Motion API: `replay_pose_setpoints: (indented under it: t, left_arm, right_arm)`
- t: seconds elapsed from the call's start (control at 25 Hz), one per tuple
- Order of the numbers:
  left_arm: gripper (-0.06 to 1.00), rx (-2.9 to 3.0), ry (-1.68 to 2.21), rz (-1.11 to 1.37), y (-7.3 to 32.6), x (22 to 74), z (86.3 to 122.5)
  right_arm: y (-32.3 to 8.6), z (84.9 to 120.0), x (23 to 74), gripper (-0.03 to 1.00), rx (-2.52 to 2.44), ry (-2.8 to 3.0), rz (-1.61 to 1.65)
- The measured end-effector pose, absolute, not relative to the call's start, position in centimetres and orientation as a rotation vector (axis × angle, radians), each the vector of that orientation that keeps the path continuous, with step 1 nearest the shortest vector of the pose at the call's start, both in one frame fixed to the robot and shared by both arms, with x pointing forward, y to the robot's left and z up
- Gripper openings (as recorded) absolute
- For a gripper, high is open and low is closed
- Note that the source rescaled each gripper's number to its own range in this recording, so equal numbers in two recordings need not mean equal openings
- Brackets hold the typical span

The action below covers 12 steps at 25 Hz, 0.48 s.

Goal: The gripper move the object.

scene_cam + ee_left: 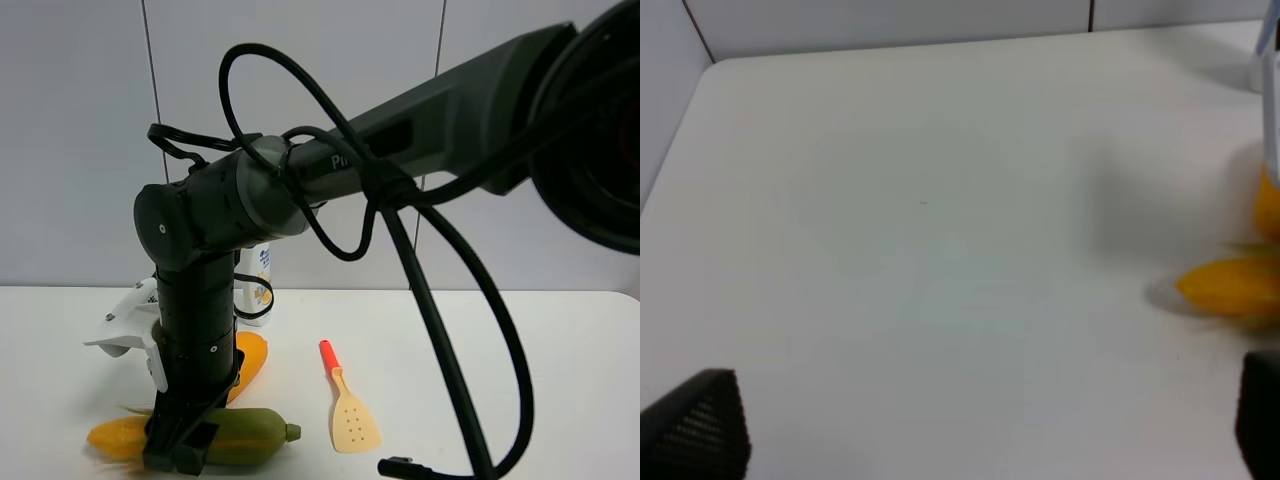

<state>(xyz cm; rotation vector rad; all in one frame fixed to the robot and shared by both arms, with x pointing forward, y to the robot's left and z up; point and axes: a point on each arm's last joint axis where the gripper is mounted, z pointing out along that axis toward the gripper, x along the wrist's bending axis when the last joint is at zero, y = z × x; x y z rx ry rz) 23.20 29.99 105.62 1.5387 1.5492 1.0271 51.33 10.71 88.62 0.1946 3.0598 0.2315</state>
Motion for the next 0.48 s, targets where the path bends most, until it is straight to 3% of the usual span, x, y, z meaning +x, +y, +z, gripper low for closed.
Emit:
replay_pose_setpoints:
  t: [0.2, 0.48]
  left_arm:
    - [1.0, 1.539, 1.549, 1.027, 30.0, 23.2, 105.6]
    - [1.0, 1.539, 1.549, 1.027, 30.0, 23.2, 105.6]
  right_arm:
    - [10.7, 88.6, 51.3, 0.39, 0.219, 3.059, 0.232]
    - [10.4, 89.9, 51.1, 0.4, 0.232, 3.065, 0.22]
